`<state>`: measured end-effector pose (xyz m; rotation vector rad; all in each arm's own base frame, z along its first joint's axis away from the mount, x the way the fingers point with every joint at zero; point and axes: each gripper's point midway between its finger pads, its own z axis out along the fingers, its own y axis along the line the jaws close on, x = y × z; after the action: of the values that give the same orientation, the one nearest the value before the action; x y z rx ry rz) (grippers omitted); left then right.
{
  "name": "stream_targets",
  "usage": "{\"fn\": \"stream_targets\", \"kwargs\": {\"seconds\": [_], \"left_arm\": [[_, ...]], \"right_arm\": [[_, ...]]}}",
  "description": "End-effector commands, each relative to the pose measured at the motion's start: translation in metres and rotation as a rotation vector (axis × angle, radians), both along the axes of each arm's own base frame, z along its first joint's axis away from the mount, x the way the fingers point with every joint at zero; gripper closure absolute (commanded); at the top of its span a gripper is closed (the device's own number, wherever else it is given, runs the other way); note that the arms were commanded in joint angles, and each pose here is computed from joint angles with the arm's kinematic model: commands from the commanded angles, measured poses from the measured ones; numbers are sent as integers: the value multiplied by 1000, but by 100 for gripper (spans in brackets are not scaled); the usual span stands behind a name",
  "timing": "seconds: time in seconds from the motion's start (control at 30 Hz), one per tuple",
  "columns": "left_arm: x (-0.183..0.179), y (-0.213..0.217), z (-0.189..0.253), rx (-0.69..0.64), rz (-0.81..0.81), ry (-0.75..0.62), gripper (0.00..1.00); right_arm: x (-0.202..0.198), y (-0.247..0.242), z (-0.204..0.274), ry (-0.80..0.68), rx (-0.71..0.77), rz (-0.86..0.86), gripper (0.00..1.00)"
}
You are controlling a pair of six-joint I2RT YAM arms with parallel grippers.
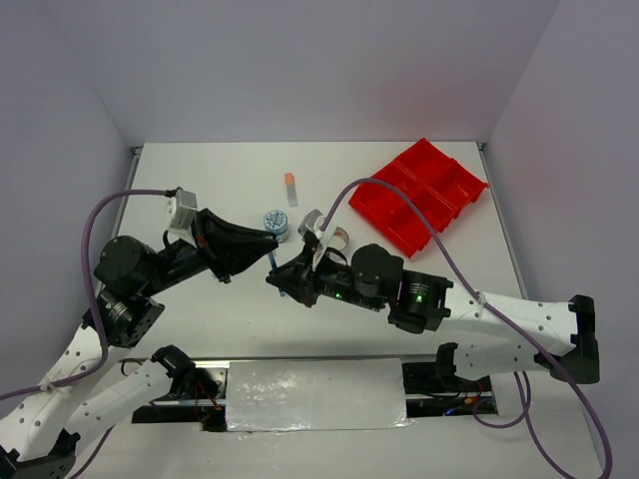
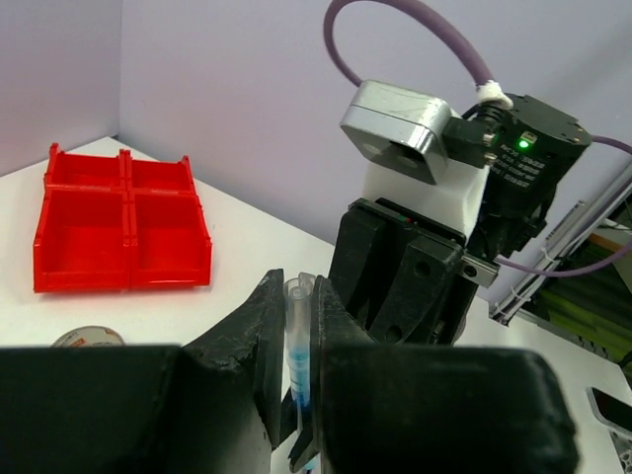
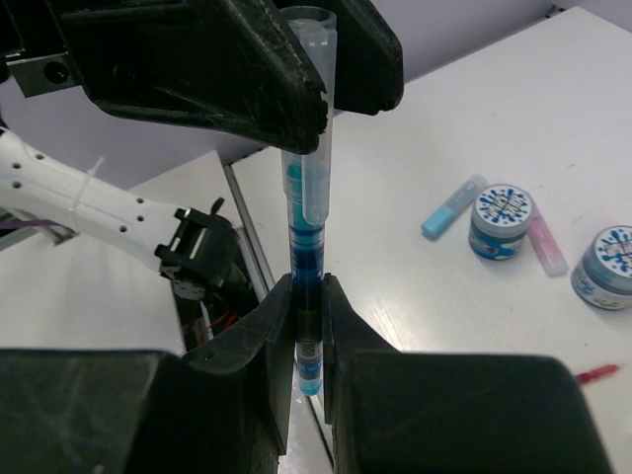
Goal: Sort the stationery into containers
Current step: Close the pen cap on the pen.
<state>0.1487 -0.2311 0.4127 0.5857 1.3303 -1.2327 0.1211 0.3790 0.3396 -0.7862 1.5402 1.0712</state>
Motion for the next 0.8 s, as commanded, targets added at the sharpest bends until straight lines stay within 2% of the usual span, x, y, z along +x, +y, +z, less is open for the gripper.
{"fn": "stream_targets", "kwargs": {"seconds": [0.0,0.1,0.3,0.57,0.77], "left_arm": [[6,-10,-44,120,-29,149,100],[14,-12,-87,178,-11,234,100],[11,-19,-126,155,-43,320,100],[-4,-34,-167,141,-98,406,100],[-13,-43,-179,149,-83,425,100]], "right_arm": [[10,-13,89,-124,209,-31,100],[15,-30,121,-163,293,-72,100],[21,-50,156,-195,422,-119,100],[32,-73,202,-214,572,-163,100],[35,-86,225,-205,680,-197,100]]}}
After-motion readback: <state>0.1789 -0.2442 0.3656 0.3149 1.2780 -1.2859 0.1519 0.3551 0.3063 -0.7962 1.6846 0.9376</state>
